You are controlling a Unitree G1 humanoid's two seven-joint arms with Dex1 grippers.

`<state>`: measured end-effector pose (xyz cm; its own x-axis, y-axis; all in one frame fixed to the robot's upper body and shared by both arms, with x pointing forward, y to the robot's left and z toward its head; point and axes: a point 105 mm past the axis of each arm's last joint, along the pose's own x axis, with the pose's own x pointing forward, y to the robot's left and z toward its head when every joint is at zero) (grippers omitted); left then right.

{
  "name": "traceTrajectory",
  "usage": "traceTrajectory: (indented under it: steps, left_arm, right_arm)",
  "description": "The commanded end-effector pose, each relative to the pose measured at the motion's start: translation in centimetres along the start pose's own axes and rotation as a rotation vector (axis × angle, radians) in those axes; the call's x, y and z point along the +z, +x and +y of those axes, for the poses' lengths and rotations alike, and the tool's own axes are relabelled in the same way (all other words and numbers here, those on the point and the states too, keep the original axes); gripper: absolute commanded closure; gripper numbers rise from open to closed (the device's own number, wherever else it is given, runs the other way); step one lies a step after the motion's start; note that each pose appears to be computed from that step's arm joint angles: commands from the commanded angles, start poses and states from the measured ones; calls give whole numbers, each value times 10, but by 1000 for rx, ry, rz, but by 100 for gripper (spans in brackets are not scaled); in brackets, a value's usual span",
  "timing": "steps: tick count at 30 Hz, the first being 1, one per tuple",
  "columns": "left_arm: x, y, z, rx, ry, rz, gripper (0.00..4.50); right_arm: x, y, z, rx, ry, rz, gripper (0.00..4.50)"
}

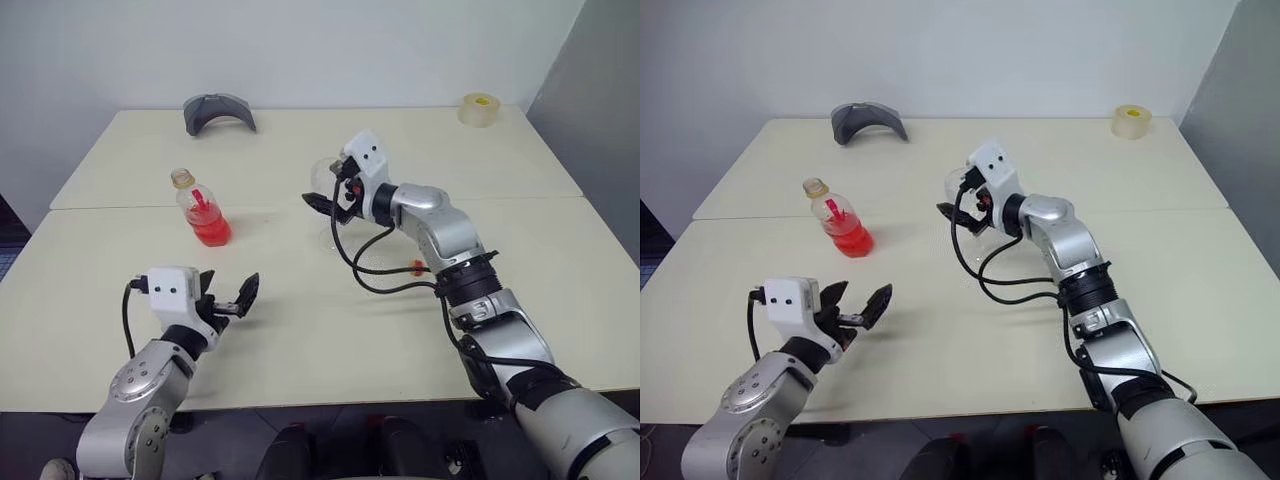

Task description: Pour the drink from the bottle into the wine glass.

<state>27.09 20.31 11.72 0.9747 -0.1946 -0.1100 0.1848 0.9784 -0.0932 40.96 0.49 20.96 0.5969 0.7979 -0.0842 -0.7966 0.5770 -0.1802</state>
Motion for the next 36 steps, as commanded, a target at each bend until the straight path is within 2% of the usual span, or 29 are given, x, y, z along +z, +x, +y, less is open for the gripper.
traceTrajectory:
  steps: [1,13,24,36]
  left_arm:
    - [13,-1,-6,-23,33,-48,0]
    - [12,1,-8,-37,34,-45,0]
    - [13,3,-7,-41,33,-45,0]
    - [12,4,-7,-42,33,-45,0]
  right_arm:
    - [15,-6,-6,-35,-31,-46,3]
    - [2,-22,-28,-125,-63,-12,3]
    - [6,-27,-26,-121,-55,-22,3]
    - [17,-19,-15,-69,-26,-66,3]
